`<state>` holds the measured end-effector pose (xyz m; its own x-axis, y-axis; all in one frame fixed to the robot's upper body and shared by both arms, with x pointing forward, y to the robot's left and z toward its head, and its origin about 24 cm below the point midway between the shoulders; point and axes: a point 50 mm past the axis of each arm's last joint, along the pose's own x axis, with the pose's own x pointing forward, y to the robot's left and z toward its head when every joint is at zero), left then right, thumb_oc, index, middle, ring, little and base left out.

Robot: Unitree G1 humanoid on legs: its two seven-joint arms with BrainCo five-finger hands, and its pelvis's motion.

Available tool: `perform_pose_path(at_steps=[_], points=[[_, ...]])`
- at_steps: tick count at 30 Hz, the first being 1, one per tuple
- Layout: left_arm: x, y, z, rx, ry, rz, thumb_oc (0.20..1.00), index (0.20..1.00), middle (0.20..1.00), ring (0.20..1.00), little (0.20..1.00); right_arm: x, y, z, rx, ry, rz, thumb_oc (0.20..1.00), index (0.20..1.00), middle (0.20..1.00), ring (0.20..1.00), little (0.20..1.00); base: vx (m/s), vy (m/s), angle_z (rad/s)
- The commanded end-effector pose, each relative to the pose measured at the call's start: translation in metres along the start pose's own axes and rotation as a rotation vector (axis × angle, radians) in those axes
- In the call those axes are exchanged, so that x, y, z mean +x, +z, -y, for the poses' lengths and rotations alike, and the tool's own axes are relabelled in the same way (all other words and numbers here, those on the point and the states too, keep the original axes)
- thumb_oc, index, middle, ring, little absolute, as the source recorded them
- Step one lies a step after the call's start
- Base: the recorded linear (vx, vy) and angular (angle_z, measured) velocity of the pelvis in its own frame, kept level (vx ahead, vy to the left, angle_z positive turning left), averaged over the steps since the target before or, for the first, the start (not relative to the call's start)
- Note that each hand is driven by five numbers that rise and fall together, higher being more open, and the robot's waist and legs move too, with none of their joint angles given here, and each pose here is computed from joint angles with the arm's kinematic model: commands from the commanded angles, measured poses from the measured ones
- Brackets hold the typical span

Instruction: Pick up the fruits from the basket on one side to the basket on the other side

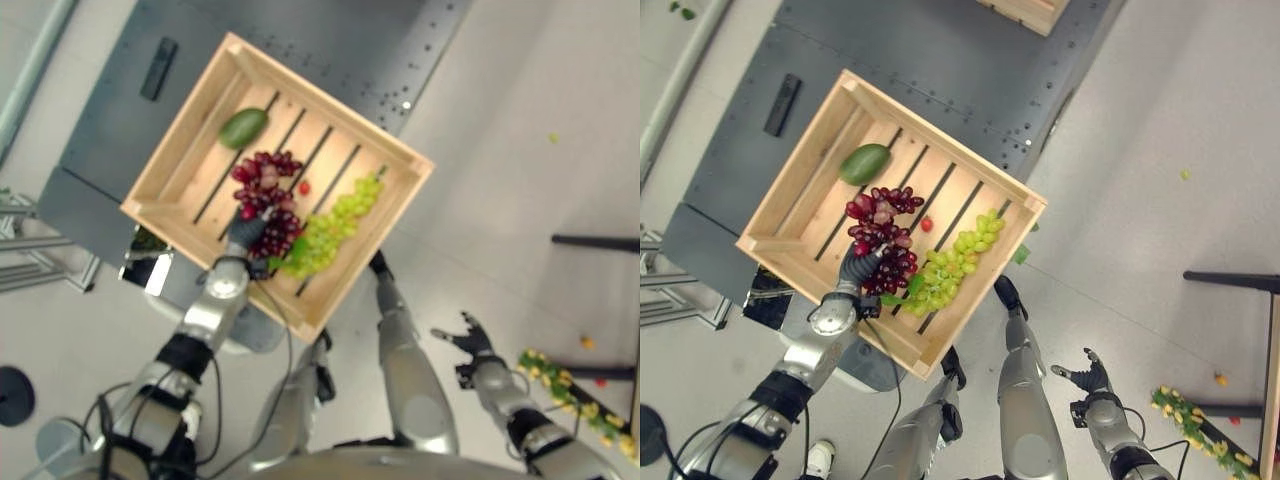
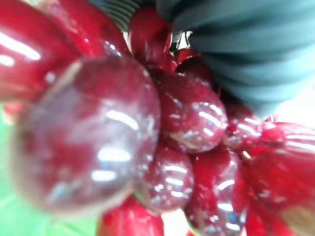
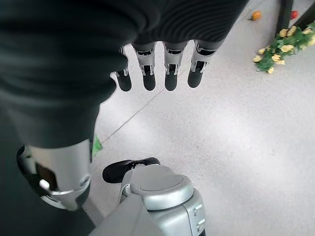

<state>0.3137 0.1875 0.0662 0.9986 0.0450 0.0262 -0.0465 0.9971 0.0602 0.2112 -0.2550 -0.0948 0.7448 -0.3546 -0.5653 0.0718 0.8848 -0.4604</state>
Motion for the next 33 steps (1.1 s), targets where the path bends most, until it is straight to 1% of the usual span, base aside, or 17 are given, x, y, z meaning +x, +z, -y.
perform_pose_path(at_steps=[1,10,13,17,18,19,22,26,28,29,33], points=[[0.001,0.034,-0.015,-0.072,-0.005,0.170,0.200,0.200,0.200,0.200,0.200,-0.008,-0.026,0.002,-0.043,0.018,-0.067,1.000,1.000,1.000,1.000,1.000,-0.01,-0.014,0.15],[-0.020,0.058,-0.019,-0.137,-0.094,0.279,0.200,0.200,0.200,0.200,0.200,-0.008,-0.023,-0.001,-0.067,0.059,-0.054,1.000,1.000,1.000,1.000,1.000,-0.01,-0.007,0.10],[-0.026,0.064,-0.019,-0.140,-0.132,0.301,0.200,0.200,0.200,0.200,0.200,-0.006,-0.012,-0.001,-0.058,0.074,-0.002,1.000,1.000,1.000,1.000,1.000,0.00,0.000,0.08],[-0.033,0.064,-0.018,-0.152,-0.176,0.302,0.200,0.200,0.200,0.200,0.200,-0.005,0.014,0.000,-0.046,0.117,0.118,1.000,1.000,1.000,1.000,1.000,0.01,0.012,0.15],[-0.033,0.064,-0.018,-0.152,-0.176,0.302,0.200,0.200,0.200,0.200,0.200,-0.005,0.014,0.000,-0.046,0.117,0.117,1.000,1.000,1.000,1.000,1.000,0.02,0.018,0.06],[-0.035,0.062,-0.018,-0.154,-0.188,0.294,0.200,0.200,0.200,0.200,0.200,-0.006,0.032,0.001,-0.018,0.134,0.197,1.000,1.000,1.000,1.000,1.000,0.00,0.028,0.06],[-0.038,0.059,-0.015,-0.172,-0.199,0.285,0.200,0.200,0.200,0.200,0.200,-0.011,0.063,0.006,0.045,0.154,0.338,1.000,1.000,1.000,1.000,1.000,0.01,0.031,0.07],[-0.044,0.058,-0.013,-0.189,-0.206,0.284,0.200,0.200,0.200,0.200,0.200,-0.022,0.093,0.015,0.110,0.157,0.488,1.000,1.000,1.000,1.000,1.000,0.00,0.016,0.07],[-0.049,0.058,-0.013,-0.196,-0.212,0.293,0.200,0.200,0.200,0.200,0.200,-0.034,0.113,0.025,0.135,0.153,0.601,1.000,1.000,1.000,1.000,1.000,0.01,0.025,0.05],[-0.049,0.058,-0.013,-0.196,-0.213,0.293,0.200,0.200,0.200,0.200,0.200,-0.034,0.113,0.025,0.135,0.153,0.601,1.000,1.000,1.000,1.000,1.000,0.01,0.017,0.07],[-0.054,0.061,-0.018,-0.164,-0.210,0.309,0.200,0.200,0.200,0.200,0.200,-0.055,0.138,0.035,0.176,0.183,0.752,1.000,1.000,1.000,1.000,1.000,0.02,0.020,0.07]])
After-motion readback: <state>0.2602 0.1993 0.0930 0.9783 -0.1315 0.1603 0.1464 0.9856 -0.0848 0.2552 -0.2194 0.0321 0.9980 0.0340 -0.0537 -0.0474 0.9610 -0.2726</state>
